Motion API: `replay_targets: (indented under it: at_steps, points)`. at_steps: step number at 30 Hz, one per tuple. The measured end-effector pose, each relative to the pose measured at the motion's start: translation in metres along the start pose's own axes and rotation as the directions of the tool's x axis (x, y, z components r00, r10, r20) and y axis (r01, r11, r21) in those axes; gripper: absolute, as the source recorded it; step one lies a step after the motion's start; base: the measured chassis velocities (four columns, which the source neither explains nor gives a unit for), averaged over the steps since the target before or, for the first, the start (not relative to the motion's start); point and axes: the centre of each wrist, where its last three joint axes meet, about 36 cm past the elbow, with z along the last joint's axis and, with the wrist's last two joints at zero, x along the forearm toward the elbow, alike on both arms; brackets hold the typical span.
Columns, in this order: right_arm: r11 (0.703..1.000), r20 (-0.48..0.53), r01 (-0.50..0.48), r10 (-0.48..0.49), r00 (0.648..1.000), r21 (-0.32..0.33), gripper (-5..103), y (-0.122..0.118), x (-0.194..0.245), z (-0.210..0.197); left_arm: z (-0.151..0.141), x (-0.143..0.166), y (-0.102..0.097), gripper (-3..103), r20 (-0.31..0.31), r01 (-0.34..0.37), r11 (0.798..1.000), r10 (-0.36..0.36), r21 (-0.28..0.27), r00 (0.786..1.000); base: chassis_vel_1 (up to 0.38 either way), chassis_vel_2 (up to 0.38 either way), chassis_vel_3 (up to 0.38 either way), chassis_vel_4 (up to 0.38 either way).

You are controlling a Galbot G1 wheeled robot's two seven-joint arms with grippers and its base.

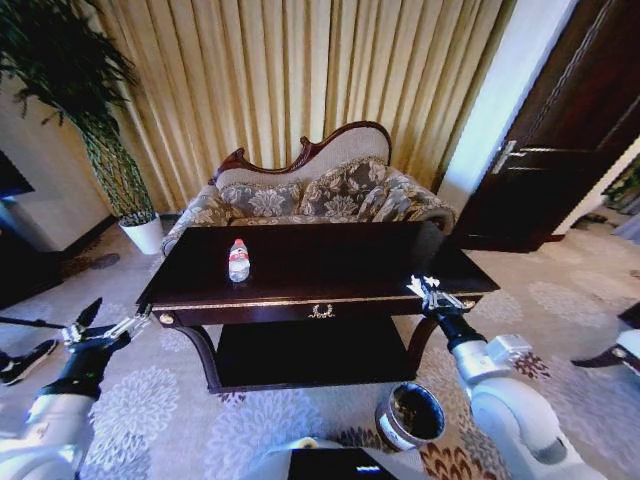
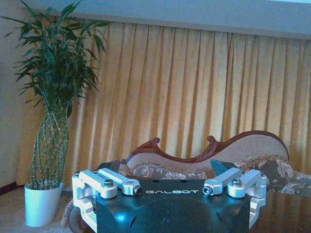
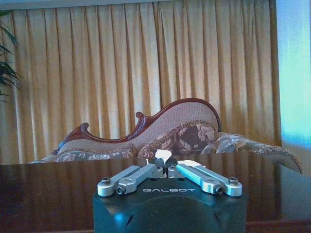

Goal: Move to the front of the table and place the trash on the table into the trash bin.

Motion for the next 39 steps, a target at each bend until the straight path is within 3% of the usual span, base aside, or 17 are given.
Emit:
replay_targets:
  at_steps: [7, 14, 19, 20, 23, 25, 29, 34, 39]
  points:
    - [1.0, -0.021, -0.008, 0.008, 1.0, 0.003, 0, -0.001, -0.004, 0.011, 0.001, 0.001, -0.001, 100, -0.002, 0.004, 1.0, -0.004, 0.003, 1.0, 0.159, -0.159, -0.149, 0.138]
    - [0.995, -0.214, -0.091, 0.095, 0.972, 0.032, 0, -0.037, -0.023, 0.083, 0.001, -0.001, -0.002, 100, -0.004, 0.004, 1.0, -0.004, 0.009, 1.0, 0.037, -0.043, -0.047, 0.046]
    - [0.978, -0.43, -0.168, 0.205, 0.879, 0.123, 0, -0.083, -0.022, 0.166, 0.002, 0.004, -0.001, 100, -0.022, 0.028, 1.0, -0.027, 0.013, 0.999, -0.007, 0.007, 0.01, -0.01]
    - [0.978, -0.43, -0.168, 0.205, 0.879, 0.123, 0, -0.083, -0.022, 0.166, 0.002, 0.004, -0.001, 100, -0.022, 0.028, 1.0, -0.027, 0.013, 0.999, 0.0, 0.0, 0.0, 0.0]
    - [0.965, -0.501, -0.187, 0.257, 0.826, 0.187, 0, -0.102, -0.021, 0.209, 0.003, 0.005, -0.001, 100, -0.026, 0.038, 0.999, -0.039, -0.004, 0.999, 0.0, 0.0, 0.0, 0.0]
    - [0.963, -0.508, -0.19, 0.264, 0.82, 0.193, 0, -0.104, -0.022, 0.215, 0.003, 0.005, -0.001, 100, -0.026, 0.038, 0.999, -0.039, -0.004, 0.999, 0.0, 0.0, 0.0, 0.0]
    - [0.947, -0.601, -0.227, 0.32, 0.732, 0.228, 0, -0.113, -0.025, 0.279, 0.002, 0.005, -0.001, 100, -0.027, 0.041, 0.999, -0.041, -0.002, 0.999, 0.0, 0.0, 0.0, 0.0]
    - [0.939, -0.624, -0.215, 0.339, 0.704, 0.268, 0, -0.112, -0.024, 0.32, 0.002, 0.003, -0.002, 100, -0.022, 0.036, 0.999, -0.036, 0.002, 0.999, 0.0, 0.0, 0.0, 0.0]
    - [0.94, -0.649, -0.216, 0.338, 0.682, 0.263, 0, -0.103, -0.022, 0.341, 0.003, 0.002, -0.003, 100, -0.02, 0.032, 0.999, -0.032, 0.006, 0.999, 0.0, 0.0, 0.0, 0.0]
